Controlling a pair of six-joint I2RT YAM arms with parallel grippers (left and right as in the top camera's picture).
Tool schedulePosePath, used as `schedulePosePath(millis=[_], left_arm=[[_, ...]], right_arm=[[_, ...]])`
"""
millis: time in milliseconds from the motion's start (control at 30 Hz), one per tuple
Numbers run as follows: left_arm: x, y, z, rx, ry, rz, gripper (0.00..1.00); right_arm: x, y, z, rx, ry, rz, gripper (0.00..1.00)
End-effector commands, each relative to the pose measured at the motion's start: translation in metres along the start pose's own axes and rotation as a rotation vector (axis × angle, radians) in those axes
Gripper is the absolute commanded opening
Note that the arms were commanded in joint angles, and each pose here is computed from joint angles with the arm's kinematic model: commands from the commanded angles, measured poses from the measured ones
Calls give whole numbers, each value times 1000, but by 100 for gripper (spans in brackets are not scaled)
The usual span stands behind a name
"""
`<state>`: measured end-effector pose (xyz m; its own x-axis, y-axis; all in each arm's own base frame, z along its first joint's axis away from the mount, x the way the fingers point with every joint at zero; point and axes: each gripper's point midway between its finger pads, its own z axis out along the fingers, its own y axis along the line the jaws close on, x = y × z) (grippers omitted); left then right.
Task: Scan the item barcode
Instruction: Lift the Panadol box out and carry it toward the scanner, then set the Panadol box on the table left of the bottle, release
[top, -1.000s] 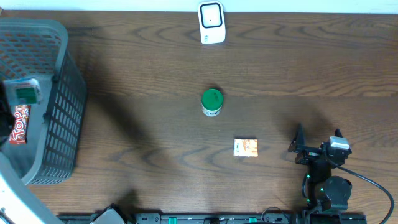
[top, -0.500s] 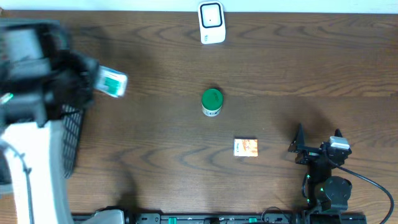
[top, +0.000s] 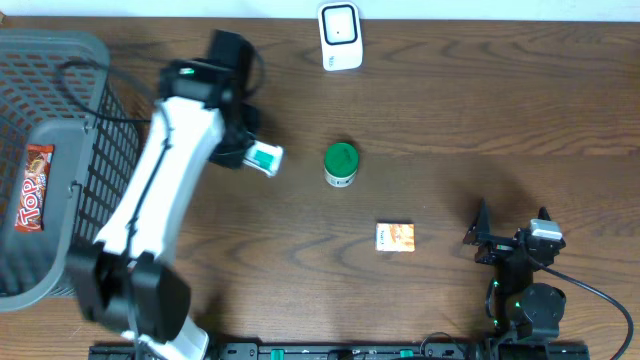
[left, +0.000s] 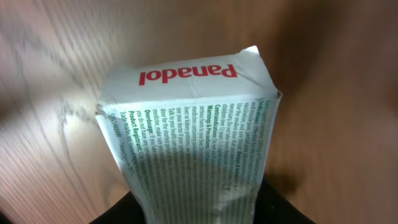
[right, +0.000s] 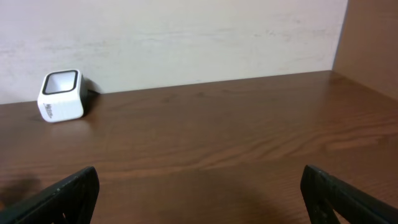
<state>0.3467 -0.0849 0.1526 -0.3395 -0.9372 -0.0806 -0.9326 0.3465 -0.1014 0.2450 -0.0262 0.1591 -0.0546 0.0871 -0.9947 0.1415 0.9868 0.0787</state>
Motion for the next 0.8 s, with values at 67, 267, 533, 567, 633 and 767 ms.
schedulePosePath(millis=[67, 267, 533, 567, 633, 767], left_arm=[[26, 8, 43, -142, -32, -158, 50], [60, 1, 88, -204, -47, -157, 52], [65, -9, 91, -162, -55, -107, 56], [59, -11, 85, -143, -66, -98, 59], [41, -16, 65, -84, -96, -69, 67], [1, -35, 5, 99, -147, 76, 87]], right_arm=[[0, 2, 0, -8, 0, -13, 99], [0, 2, 0, -8, 0, -13, 99], [0, 2, 0, -8, 0, -13, 99], [0, 2, 0, -8, 0, -13, 99], [0, 2, 0, -8, 0, -13, 99], [0, 2, 0, -8, 0, -13, 99]])
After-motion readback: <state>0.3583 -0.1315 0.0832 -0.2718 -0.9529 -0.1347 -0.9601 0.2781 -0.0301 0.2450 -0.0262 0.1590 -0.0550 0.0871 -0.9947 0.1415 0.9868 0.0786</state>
